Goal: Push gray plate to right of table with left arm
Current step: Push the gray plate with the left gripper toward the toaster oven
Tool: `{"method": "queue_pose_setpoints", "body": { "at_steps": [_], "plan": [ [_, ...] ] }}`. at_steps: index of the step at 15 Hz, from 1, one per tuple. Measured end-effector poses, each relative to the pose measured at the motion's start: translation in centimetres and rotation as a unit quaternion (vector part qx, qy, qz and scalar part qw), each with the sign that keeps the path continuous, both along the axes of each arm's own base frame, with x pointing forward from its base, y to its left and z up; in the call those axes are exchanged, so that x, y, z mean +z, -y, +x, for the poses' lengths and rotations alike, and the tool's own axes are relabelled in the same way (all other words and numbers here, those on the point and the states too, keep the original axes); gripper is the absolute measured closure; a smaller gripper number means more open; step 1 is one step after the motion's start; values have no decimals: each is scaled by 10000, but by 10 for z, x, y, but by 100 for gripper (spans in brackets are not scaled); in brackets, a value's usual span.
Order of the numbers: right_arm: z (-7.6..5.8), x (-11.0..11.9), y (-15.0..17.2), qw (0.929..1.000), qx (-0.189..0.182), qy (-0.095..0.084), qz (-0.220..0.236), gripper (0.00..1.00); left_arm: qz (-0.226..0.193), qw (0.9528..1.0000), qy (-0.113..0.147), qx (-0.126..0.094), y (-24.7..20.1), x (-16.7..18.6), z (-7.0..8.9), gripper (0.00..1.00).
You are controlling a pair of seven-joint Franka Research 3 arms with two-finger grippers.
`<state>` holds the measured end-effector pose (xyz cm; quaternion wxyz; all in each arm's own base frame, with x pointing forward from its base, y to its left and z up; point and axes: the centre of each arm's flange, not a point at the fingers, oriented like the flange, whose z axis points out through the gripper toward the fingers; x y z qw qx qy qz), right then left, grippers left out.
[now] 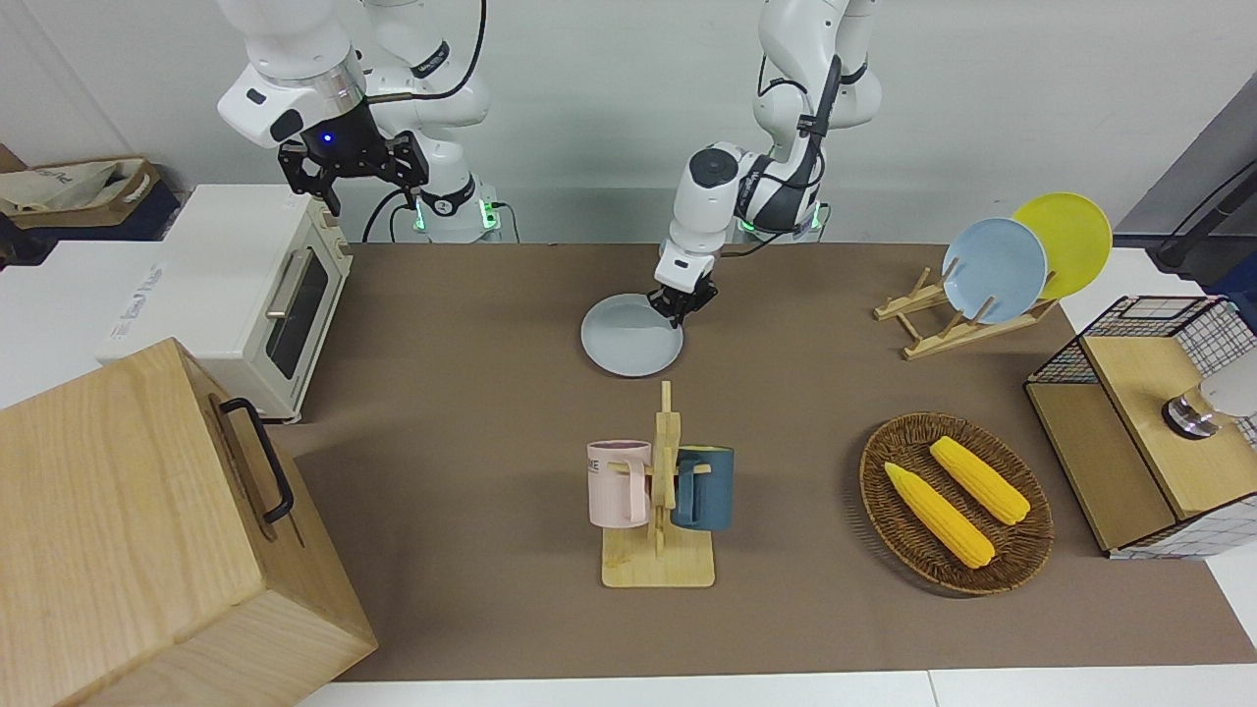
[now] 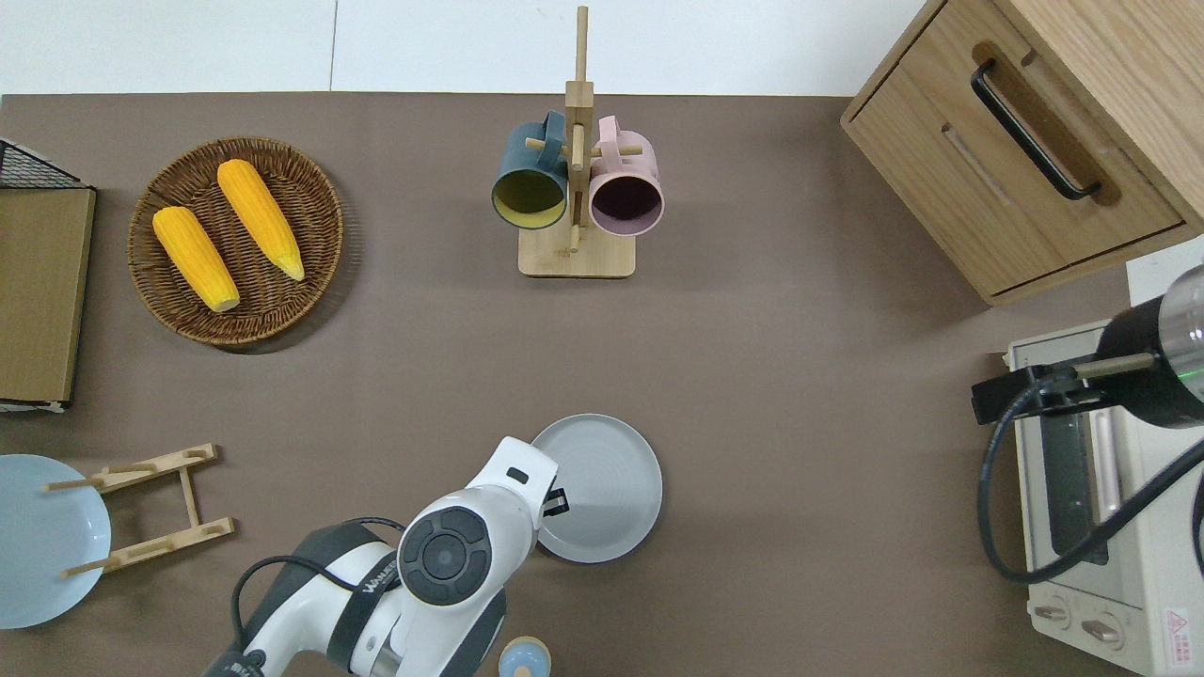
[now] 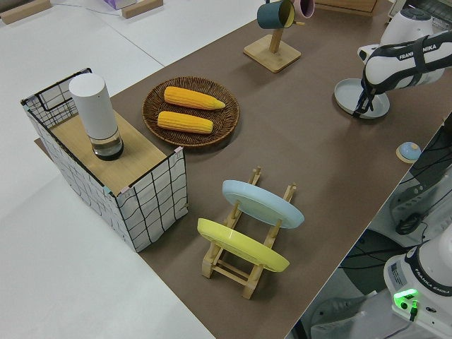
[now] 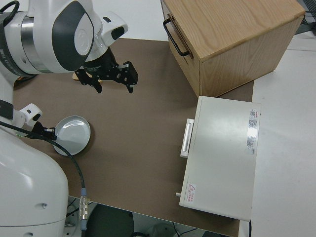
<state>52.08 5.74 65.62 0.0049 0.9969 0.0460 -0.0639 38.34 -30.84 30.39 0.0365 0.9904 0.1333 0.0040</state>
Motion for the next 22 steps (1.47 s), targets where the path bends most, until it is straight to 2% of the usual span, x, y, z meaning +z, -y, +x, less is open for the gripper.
{"method": "queue_pose_setpoints", "body": {
  "at_steps": [7, 16, 22],
  "plan": [
    [0, 0, 0, 10000, 0, 0, 0, 1, -177, 9996, -19, 209, 53, 0, 6, 99],
    [0, 0, 0, 10000, 0, 0, 0, 1, -306, 9987, 55, 410, 113, -1, 0, 99],
    [0, 0, 0, 10000, 0, 0, 0, 1, -274, 9984, 48, 497, 152, 0, 10, 99]
  ]
}}
